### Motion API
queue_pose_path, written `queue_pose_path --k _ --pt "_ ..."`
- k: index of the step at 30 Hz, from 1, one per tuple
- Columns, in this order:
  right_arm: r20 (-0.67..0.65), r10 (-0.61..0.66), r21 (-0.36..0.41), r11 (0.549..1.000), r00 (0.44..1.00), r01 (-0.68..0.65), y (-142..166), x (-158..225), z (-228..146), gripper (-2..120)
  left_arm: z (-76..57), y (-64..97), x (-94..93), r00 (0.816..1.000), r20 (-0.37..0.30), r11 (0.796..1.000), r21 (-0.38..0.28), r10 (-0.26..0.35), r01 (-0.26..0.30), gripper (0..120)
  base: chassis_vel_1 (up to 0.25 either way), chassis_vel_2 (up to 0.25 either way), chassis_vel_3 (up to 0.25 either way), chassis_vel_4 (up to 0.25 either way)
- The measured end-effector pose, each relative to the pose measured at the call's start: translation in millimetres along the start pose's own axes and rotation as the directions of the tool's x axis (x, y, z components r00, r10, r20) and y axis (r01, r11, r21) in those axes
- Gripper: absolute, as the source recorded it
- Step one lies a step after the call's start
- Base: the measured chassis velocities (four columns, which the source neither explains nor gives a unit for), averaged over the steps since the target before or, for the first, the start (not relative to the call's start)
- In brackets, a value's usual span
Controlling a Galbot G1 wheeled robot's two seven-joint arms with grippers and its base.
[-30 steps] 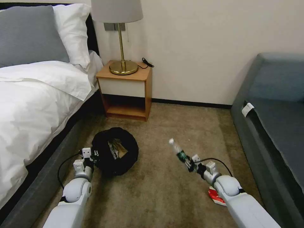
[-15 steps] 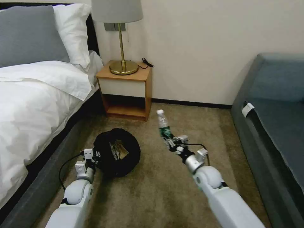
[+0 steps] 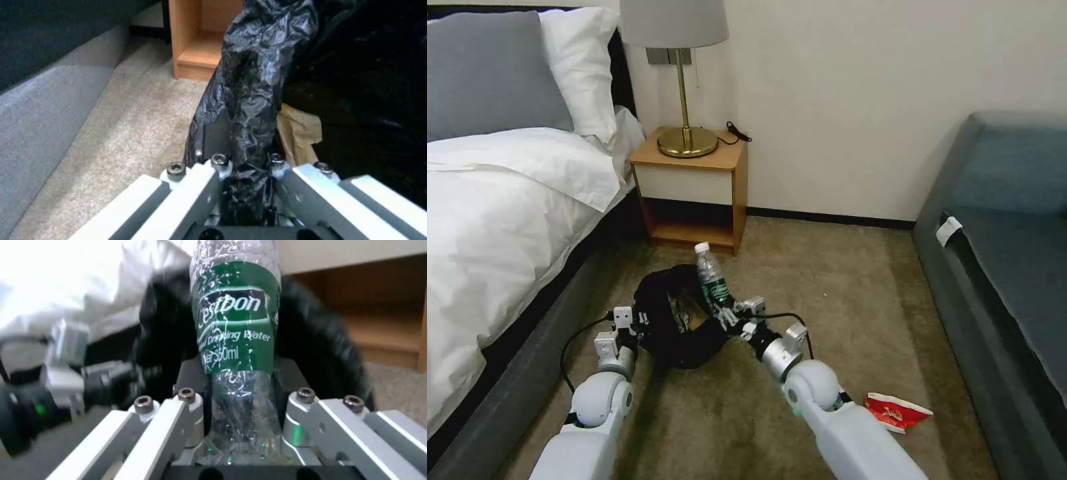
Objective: Pick up the trash bin, then pick up the garbage on the floor and place it into the trash bin.
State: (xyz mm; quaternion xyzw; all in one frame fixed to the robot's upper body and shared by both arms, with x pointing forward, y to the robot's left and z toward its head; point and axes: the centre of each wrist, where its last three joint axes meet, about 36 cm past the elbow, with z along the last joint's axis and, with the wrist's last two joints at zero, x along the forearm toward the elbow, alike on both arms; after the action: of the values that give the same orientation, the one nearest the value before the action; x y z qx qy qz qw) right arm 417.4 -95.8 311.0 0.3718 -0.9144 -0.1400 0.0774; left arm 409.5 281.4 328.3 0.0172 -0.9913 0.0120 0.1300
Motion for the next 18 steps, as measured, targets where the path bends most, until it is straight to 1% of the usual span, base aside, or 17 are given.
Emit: queue_pose_path --k 10,17,18 --pt "-0.043 0.01 0.019 1.0 0.999 -0.009 1 -4 24 22 0.7 -9.3 1.4 1.0 0.0 1.0 0.014 0.011 -0.011 0 0.0 0.0 0.0 0.0" --pt "-0.068 0.02 0.038 0.999 0.997 -0.018 3 -8 33 22 -1.0 -9.8 2.2 1.0 0.003 1.0 0.02 0.012 -0.012 0 0.0 0.0 0.0 0.0" --pt "-0.071 0.022 0.042 0.999 0.997 -0.019 4 -9 34 24 -1.0 -9.0 2.5 1.0 0.003 1.0 0.022 0.012 -0.012 0 0.0 0.0 0.0 0.0"
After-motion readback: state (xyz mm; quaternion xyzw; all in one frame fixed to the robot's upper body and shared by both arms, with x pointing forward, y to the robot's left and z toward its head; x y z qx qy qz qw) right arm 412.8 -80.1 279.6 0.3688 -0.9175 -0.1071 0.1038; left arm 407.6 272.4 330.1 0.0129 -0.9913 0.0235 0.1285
